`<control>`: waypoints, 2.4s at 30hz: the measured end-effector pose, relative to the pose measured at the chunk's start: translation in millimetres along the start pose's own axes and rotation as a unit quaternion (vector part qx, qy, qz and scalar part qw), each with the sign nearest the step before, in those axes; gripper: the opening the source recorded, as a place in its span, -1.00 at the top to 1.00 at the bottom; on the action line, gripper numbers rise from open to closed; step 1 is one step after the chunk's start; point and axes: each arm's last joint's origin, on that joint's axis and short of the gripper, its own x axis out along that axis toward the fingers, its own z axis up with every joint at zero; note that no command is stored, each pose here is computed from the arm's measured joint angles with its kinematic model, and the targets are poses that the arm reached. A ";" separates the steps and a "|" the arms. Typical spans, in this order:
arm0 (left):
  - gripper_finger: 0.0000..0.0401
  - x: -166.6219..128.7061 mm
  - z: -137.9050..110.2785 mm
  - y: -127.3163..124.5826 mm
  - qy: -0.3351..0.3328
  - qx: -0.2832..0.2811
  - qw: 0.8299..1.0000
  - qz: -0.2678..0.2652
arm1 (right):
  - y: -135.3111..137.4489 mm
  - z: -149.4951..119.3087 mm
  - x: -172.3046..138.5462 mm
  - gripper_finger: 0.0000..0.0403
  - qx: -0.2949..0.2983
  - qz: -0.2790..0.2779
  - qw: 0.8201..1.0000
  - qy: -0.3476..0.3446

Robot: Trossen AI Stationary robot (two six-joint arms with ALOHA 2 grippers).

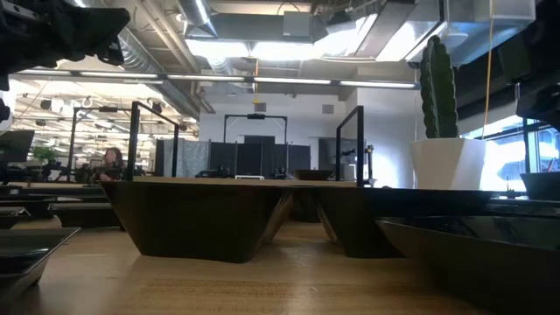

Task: Pick & Place Mini shaped plates
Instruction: Stack the leaf-shaped plate on top of the leaf-shaped plate on the shelf

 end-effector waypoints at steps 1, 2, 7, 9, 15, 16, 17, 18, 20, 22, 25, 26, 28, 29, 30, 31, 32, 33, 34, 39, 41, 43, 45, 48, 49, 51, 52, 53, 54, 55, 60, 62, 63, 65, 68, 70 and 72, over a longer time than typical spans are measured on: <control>0.98 0.0 0.0 0.0 0.000 0.000 1.000 0.000 | 0.2 0.1 0.0 -0.23 0.000 0.001 1.000 -0.001; 0.98 0.0 0.0 0.0 0.000 0.000 1.000 0.000 | 0.2 0.2 0.0 -0.23 0.000 0.001 1.000 -0.001; 0.98 0.0 0.0 0.0 0.000 0.000 1.000 0.000 | 0.4 -0.1 0.0 -0.23 0.013 0.004 1.000 0.003; 0.98 0.0 0.0 0.0 0.000 0.000 1.000 0.000 | 0.9 0.2 0.0 -0.23 0.015 0.008 1.000 0.003; 0.98 0.0 0.0 0.0 0.000 0.000 1.000 0.000 | 2.4 0.9 0.0 -0.23 0.023 0.018 1.000 0.004; 0.98 0.0 0.0 0.0 0.000 0.000 1.000 0.000 | 2.3 0.9 0.0 -0.23 0.025 0.017 1.000 0.004; 0.98 0.0 0.0 0.0 0.000 0.001 1.000 0.000 | 2.3 0.9 0.0 -0.23 0.026 0.018 1.000 0.004; 0.98 0.0 0.0 0.0 0.000 0.001 1.000 0.000 | 2.4 0.9 0.0 -0.23 0.026 0.018 0.999 0.003; 0.98 0.0 0.0 0.0 0.000 0.000 1.000 0.000 | 2.4 0.9 0.0 -0.23 0.029 0.018 0.999 0.004; 0.98 0.0 0.0 0.0 0.000 0.000 1.000 0.000 | 3.3 1.4 1.2 -0.23 0.031 0.019 0.999 0.003; 0.98 0.0 -0.1 0.0 0.000 0.000 1.000 0.000 | 4.8 1.2 6.6 -0.23 0.025 0.012 1.000 0.008; 0.98 0.0 -0.4 -0.1 0.002 0.000 1.000 -0.001 | 5.4 0.9 9.2 -0.23 0.023 0.007 1.000 0.011; 0.98 0.0 -1.2 -0.2 0.006 0.000 1.000 -0.001 | 5.8 0.0 14.7 -0.23 0.019 -0.005 1.000 0.021; 0.98 0.0 -1.4 -0.3 0.007 0.000 1.000 -0.001 | 6.3 -0.3 16.7 -0.23 0.014 -0.006 1.000 0.025; 0.98 0.0 -1.5 -0.3 0.008 0.000 1.000 -0.001 | 6.8 -0.4 17.8 -0.23 0.010 -0.005 1.000 0.029; 0.98 0.0 -1.6 -0.3 0.008 0.000 1.000 -0.001 | 7.1 -0.5 17.9 -0.23 0.008 -0.004 1.000 0.030; 0.98 0.0 -1.6 -0.3 0.008 0.000 1.000 -0.001 | 7.1 -0.5 17.9 -0.23 0.008 -0.003 1.000 0.030; 0.98 0.0 -1.6 -0.3 0.008 0.000 1.000 -0.001 | 7.2 -0.5 17.9 -0.23 0.007 -0.003 1.000 0.030; 0.98 0.0 -1.6 -0.3 0.008 0.000 1.000 -0.001 | 7.2 -0.6 17.9 -0.23 0.007 -0.001 0.999 0.032; 0.98 0.0 -1.5 -0.3 0.008 0.000 1.000 -0.001 | 7.1 -0.4 17.9 -0.23 0.006 -0.001 0.999 0.033; 0.98 0.0 -1.5 -0.3 0.008 0.000 1.000 -0.001 | 7.0 -0.1 18.7 -0.23 0.007 -0.003 0.999 0.032; 0.98 0.0 -1.5 -0.3 0.008 0.000 1.000 -0.001 | 7.2 -0.1 21.2 -0.21 0.006 -0.008 0.999 0.034; 0.98 0.0 -1.5 -0.3 0.008 0.000 1.000 -0.001 | 7.9 -0.6 24.6 -0.17 0.005 -0.011 0.999 0.041; 0.98 0.0 -1.5 -0.3 0.008 0.000 1.000 -0.001 | 9.2 -1.1 27.7 -0.06 0.005 -0.010 0.999 0.051; 0.98 0.0 -1.5 -0.3 0.008 0.000 1.000 -0.001 | 9.5 -1.0 27.9 -0.01 0.005 -0.008 0.999 0.053; 0.98 0.0 -1.5 -0.3 0.008 -0.001 1.000 -0.001 | 9.6 -1.3 27.9 0.10 0.004 -0.006 0.998 0.057; 0.98 0.0 -1.5 -0.3 0.008 -0.001 1.000 -0.001 | 9.4 -1.6 27.9 0.16 0.003 -0.006 0.998 0.059; 0.98 0.0 -1.5 -0.3 0.008 -0.001 1.000 -0.001 | 9.2 -1.7 27.6 0.23 0.003 -0.007 0.998 0.060; 0.98 0.0 -1.4 -0.3 0.007 -0.001 1.000 -0.001 | 8.8 -2.1 27.3 0.30 0.002 -0.008 0.998 0.062; 0.98 0.0 -1.5 -0.3 0.008 -0.001 1.000 -0.001 | 8.4 -2.3 27.2 0.37 0.002 -0.010 0.998 0.063; 0.98 0.0 -1.4 -0.3 0.007 -0.001 1.000 -0.001 | 5.5 -3.0 26.4 0.77 0.003 -0.019 0.997 0.074; 0.98 0.0 -1.4 -0.3 0.007 -0.001 1.000 -0.001 | 2.9 -2.5 24.0 0.92 0.006 -0.024 0.996 0.086; 0.98 0.0 -1.4 -0.3 0.007 -0.001 1.000 -0.001 | 1.7 -1.7 22.1 0.95 0.007 -0.027 0.996 0.089; 0.98 0.0 -1.4 -0.3 0.007 -0.001 1.000 -0.001 | 0.0 -0.7 18.4 0.95 0.009 -0.031 0.995 0.091; 0.98 0.0 -1.4 -0.3 0.007 -0.001 1.000 -0.001 | 0.5 2.7 6.9 0.96 0.006 -0.022 0.996 0.081; 0.98 0.0 -1.4 -0.3 0.007 -0.001 1.000 -0.001 | 1.4 6.8 -3.6 0.98 0.004 -0.021 0.998 0.065; 0.98 0.0 -1.4 -0.3 0.007 0.000 1.000 -0.001 | 1.5 10.5 -14.0 0.98 0.001 -0.025 0.998 0.049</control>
